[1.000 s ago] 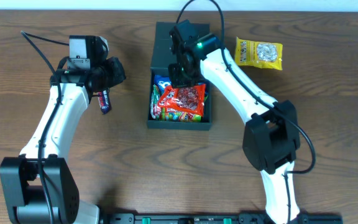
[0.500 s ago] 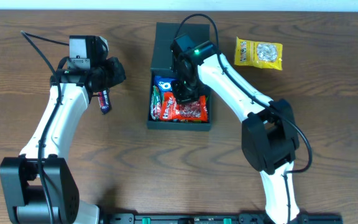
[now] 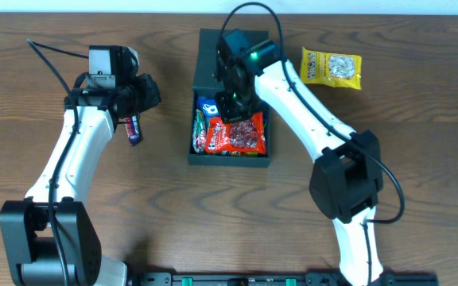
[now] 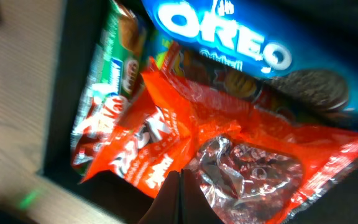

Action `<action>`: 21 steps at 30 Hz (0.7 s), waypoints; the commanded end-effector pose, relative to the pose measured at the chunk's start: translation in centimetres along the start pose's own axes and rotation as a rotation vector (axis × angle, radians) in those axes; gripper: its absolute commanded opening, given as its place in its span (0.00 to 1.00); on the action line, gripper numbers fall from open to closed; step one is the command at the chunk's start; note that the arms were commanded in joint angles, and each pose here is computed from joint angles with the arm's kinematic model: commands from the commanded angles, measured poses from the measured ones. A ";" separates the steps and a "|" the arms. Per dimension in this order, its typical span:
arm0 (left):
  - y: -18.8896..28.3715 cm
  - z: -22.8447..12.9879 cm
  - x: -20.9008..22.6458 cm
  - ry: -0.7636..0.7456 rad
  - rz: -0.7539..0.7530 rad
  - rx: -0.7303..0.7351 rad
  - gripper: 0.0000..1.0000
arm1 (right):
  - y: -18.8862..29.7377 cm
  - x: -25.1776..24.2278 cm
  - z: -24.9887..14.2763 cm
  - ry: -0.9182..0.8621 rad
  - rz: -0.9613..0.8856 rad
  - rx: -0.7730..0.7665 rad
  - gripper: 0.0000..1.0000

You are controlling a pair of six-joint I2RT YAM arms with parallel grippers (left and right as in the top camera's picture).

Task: Pack container
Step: 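Place the red Hacks bag into the box and release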

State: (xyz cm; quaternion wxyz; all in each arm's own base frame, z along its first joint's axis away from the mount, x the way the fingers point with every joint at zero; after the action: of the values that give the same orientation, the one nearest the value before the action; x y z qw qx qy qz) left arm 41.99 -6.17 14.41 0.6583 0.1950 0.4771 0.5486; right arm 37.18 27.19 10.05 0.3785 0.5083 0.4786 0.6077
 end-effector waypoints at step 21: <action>1.2 1.0 -0.4 -0.032 0.000 -0.036 0.11 | 6.7 -1.7 3.8 -0.001 -0.005 -0.188 0.01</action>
State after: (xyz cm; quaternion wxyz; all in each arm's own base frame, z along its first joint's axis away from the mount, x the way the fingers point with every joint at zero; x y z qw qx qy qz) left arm 41.91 -6.16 14.35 0.6571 0.1963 0.4785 0.5484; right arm 37.56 26.23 10.98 0.3803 0.5101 0.4741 0.6087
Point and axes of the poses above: each gripper's point midway between its finger pads, its own y axis back along the fingers, its own x axis along the line the jaws close on, z = x × y, the point moved 1 cm from there along y, back along the fingers, and after that the axes turned 8 degrees about -y, right-handed, at the moved point
